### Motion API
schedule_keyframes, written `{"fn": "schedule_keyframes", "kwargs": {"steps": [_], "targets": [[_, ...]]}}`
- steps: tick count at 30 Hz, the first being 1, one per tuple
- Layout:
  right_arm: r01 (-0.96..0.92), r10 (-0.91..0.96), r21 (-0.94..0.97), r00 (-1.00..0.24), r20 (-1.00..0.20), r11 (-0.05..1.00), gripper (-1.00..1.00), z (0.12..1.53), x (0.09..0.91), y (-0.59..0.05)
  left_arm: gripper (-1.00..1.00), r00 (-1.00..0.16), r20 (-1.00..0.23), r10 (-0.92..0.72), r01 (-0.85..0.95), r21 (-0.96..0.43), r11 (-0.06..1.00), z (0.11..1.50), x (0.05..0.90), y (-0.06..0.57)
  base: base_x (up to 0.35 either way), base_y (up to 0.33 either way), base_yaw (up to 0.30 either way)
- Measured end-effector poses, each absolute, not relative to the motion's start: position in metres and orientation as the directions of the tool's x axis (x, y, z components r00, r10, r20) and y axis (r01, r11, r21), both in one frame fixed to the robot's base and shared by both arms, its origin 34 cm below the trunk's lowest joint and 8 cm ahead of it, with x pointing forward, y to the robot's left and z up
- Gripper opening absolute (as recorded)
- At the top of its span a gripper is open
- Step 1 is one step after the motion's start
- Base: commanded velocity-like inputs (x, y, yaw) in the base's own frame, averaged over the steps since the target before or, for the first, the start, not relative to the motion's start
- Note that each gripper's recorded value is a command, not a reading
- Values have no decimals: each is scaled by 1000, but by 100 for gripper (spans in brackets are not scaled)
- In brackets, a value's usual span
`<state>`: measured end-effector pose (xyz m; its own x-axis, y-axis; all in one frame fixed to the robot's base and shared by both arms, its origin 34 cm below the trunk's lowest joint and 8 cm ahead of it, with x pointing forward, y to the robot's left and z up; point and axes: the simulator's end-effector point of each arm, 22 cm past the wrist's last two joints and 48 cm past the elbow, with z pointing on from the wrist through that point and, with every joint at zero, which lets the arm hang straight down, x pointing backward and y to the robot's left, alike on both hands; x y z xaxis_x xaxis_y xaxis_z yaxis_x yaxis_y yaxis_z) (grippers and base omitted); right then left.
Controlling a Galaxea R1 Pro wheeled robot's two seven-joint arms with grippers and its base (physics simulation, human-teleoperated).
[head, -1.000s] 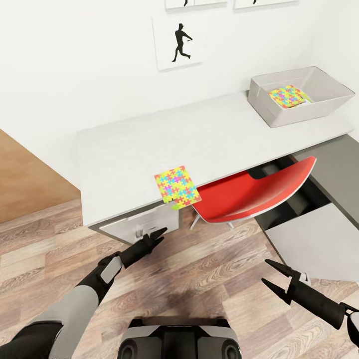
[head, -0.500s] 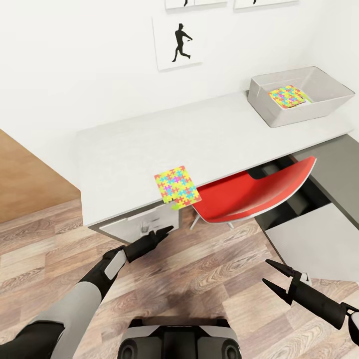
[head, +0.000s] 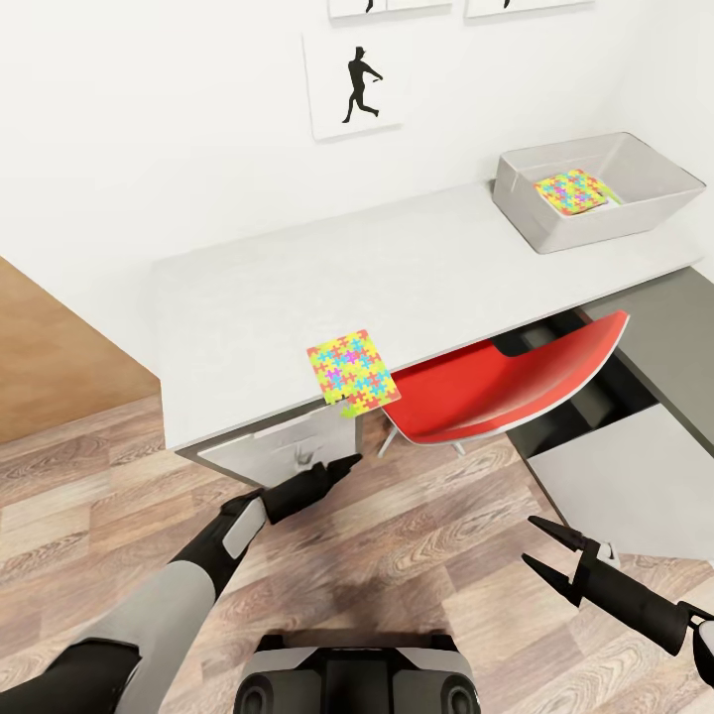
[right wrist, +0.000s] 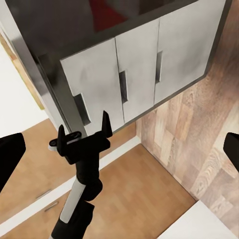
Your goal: Put all the toys in the child's room - the three board games (two on the bed and one on the table), the two jigsaw puzzles on the table, and the tennis ball on the table - inside the toy box on the table in the child's room.
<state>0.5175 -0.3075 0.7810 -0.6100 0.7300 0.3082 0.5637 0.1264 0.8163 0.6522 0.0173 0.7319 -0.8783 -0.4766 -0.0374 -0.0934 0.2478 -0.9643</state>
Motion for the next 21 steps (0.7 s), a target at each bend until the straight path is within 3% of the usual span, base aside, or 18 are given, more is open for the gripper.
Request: {"fn": "schedule_keyframes", "kwargs": {"steps": [21], "targets": [[564,731,816,-610,307,127,100,781,518,-308,100,-898,-136,-418,32,-968,247,761,667,-3,0,0,0]]}}
